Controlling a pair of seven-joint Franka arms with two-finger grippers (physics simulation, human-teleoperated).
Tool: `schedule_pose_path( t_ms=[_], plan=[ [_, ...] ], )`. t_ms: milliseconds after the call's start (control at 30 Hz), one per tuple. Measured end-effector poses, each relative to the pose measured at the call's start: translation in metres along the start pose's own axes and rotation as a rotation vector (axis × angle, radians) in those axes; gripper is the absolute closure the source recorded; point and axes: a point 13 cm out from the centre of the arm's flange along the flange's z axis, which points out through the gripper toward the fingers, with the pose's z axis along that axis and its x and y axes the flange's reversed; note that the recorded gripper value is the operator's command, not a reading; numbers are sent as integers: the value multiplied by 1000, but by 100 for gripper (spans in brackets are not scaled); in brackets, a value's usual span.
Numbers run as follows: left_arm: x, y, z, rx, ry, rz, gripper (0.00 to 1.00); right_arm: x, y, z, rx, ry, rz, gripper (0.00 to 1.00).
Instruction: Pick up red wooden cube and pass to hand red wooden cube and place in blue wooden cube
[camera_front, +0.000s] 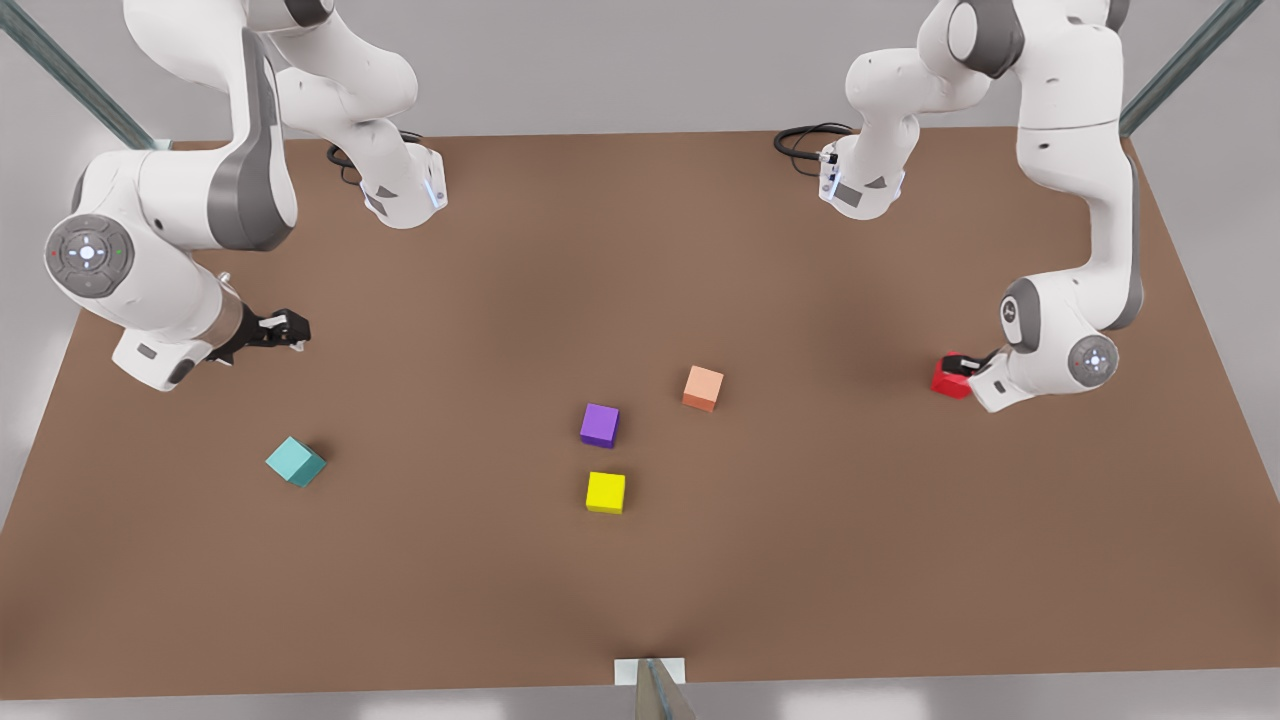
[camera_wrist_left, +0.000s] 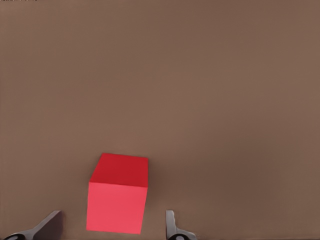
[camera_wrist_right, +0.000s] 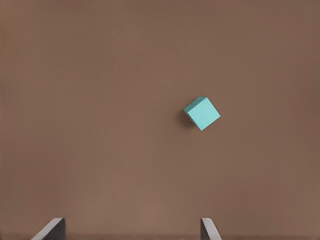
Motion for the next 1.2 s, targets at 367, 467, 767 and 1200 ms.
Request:
schedule_pose_path(
  t_ms=[367,467,767,1200],
  plan=[
    [-2,5,28,-43,-41,249,0,0,0,4,-2,10,-6,0],
    [-2,5,34,-44,-38,260,0,0,0,7,-2,15,-8,0],
    [2,7,61,-27,-1,220,0,1,1,11,-6,25,-11,0],
    [6,9,90,-11,35,167,26,0,3,18,-8,39,-16,0]
  ],
)
